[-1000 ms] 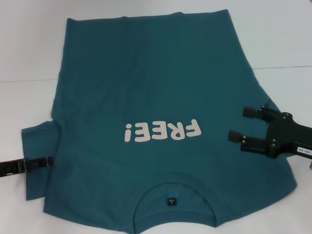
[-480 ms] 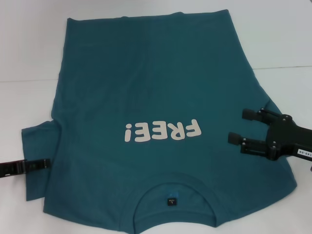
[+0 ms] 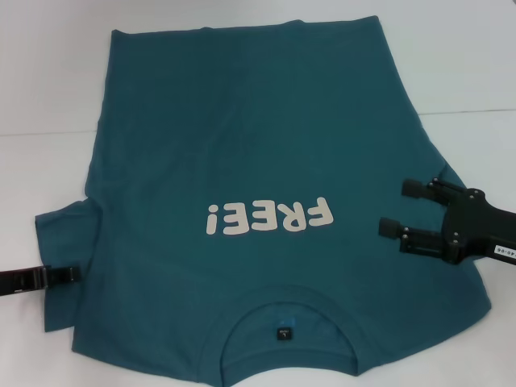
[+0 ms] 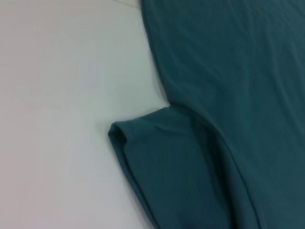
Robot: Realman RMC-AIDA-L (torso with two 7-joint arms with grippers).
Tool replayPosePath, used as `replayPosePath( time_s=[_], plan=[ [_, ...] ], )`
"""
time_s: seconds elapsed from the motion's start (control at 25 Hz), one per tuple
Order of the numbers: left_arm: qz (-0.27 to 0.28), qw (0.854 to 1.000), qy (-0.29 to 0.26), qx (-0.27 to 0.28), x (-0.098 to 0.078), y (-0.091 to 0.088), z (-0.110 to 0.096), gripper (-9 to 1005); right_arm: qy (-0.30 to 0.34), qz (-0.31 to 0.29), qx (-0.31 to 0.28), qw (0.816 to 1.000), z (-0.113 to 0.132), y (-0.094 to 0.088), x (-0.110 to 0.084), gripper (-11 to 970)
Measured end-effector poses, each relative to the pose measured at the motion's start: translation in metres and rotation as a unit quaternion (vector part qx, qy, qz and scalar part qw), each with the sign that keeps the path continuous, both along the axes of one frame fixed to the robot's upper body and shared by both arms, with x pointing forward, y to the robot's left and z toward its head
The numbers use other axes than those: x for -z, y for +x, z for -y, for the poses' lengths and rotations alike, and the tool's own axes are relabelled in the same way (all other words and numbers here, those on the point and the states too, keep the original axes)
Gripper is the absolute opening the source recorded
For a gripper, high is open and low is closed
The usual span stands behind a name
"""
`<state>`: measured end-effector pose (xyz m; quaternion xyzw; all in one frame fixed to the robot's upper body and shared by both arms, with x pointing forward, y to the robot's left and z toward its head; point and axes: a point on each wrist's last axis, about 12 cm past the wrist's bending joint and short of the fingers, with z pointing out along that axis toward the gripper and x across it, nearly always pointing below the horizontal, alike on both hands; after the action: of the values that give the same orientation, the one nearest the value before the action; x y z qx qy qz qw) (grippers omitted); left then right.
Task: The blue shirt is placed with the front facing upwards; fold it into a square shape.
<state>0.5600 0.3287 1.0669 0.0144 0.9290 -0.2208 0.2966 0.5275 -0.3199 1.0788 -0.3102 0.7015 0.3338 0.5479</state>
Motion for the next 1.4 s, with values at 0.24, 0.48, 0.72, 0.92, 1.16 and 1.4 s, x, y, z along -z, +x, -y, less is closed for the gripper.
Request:
replayPosePath(
  time_s=[0.24, 0.48, 0.72, 0.92, 1.16, 1.4],
  plan=[
    [0.009, 1.0, 0.008, -0.008, -0.001, 0.001, -0.002, 609, 0.003, -0.006, 0.001, 1.0, 0.001, 0.002, -0.003, 913],
    [0.011, 1.0, 0.011, -0.005, -0.001, 0.001, -0.002, 274, 0.008, -0.009, -0.006, 1.0, -0.002, 0.002, -0.004, 913],
    [0.012, 1.0, 0.013, -0.001, -0.002, 0.001, -0.002, 73, 0.01, -0.011, -0.008, 1.0, -0.004, 0.002, -0.004, 913],
    [0.016, 1.0, 0.016, 0.002, -0.007, 0.003, -0.004, 47, 0.014, -0.01, -0.004, 1.0, -0.003, 0.002, -0.004, 913],
    [0.023, 0.999, 0.028, 0.008, -0.018, 0.01, -0.015, 48, 0.017, -0.009, -0.001, 1.0, -0.002, 0.0, -0.004, 912],
    [0.015, 0.999, 0.025, 0.013, -0.022, 0.011, -0.019, 49, 0.021, -0.007, -0.005, 1.0, -0.001, -0.001, -0.005, 912]
  ],
)
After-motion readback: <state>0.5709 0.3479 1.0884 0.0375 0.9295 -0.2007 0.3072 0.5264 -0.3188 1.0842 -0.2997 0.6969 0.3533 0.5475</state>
